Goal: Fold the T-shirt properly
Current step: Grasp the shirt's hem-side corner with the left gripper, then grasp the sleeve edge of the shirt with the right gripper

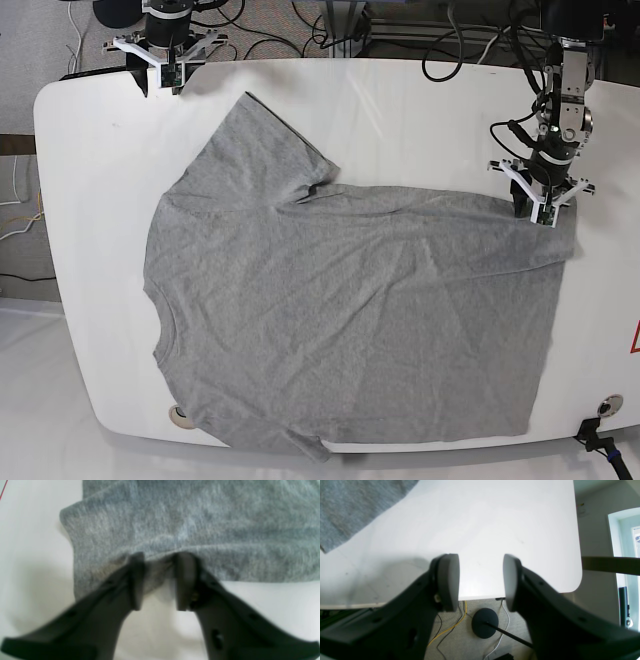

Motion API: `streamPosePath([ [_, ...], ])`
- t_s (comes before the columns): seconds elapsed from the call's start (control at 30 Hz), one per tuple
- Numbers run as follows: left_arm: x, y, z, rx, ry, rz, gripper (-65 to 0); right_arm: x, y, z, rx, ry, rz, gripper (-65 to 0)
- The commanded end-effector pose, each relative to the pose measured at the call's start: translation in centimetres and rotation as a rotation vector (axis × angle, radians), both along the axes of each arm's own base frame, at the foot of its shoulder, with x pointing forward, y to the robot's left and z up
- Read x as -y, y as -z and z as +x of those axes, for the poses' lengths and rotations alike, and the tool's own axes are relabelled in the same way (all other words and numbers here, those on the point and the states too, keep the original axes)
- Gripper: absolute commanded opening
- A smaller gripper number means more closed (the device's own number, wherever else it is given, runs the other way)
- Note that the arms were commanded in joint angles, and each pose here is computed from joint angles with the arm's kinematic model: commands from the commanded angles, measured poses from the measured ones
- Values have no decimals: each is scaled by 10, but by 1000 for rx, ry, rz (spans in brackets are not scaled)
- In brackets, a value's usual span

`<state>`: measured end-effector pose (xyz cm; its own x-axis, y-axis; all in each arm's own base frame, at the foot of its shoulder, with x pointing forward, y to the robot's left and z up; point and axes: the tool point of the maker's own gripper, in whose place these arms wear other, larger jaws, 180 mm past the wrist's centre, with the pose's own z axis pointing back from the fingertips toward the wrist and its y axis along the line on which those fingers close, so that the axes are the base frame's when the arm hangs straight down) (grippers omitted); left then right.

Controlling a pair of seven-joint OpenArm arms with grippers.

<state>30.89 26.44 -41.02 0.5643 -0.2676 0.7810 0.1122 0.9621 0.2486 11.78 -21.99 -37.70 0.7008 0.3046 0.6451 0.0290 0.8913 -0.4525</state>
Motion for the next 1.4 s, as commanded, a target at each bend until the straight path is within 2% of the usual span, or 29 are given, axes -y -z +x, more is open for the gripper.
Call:
streamPosePath([
  [0.0, -3, -13, 10, 49, 6, 5, -542, 4, -9, 4, 29, -9, -29, -380],
  [0.13, 1, -11, 9, 32, 6, 0, -540, 5, -7, 5, 29, -1, -31, -385],
  [0.27, 6, -8, 7, 8, 13, 3, -449, 6, -5, 8, 31, -1, -34, -417],
  [0.3, 6, -7, 6, 4, 12, 3, -441, 6, -5, 7, 31, -1, -33, -448],
  [0.4, 8, -6, 4, 1, 19, 6, -427, 7, -6, 9, 39, 3, -36, -619],
  [0.43, 8, -6, 3, 1, 17, 7, -419, 8, -4, 8, 32, 5, -34, -650],
  [0.47, 8, -7, 4, 7, 18, 8, -410, 7, -4, 8, 30, 3, -36, -650],
  [0.5, 14, 16, -17, -69, 13, -14, -430, -1, 7, 23, 38, 19, 13, -642],
  [0.53, 14, 17, -20, -74, 11, -14, -428, -1, 6, 26, 46, 19, 13, -642],
  [0.93, 16, 12, -20, -59, 23, -14, -427, -2, 4, 30, 56, 21, 16, -642],
  [1.0, 17, 11, -19, -55, 25, -15, -405, -2, 4, 30, 56, 21, 16, -640],
  [1.07, 17, 11, -19, -55, 25, -15, -324, -2, 4, 30, 58, 21, 17, -607],
  [1.17, 17, 10, -19, -53, 24, -14, -220, -7, 5, 29, 60, 43, 38, -495],
  [1.23, 17, 10, -19, -53, 24, -14, -201, -9, 6, 28, 58, 43, 45, -415],
  [1.3, 17, 10, -19, -53, 24, -14, -203, -17, 8, 30, 49, 1, 63, -344],
  [1.37, 17, 10, -19, -54, 26, -15, -203, -28, 9, 33, 52, -45, 97, -299],
])
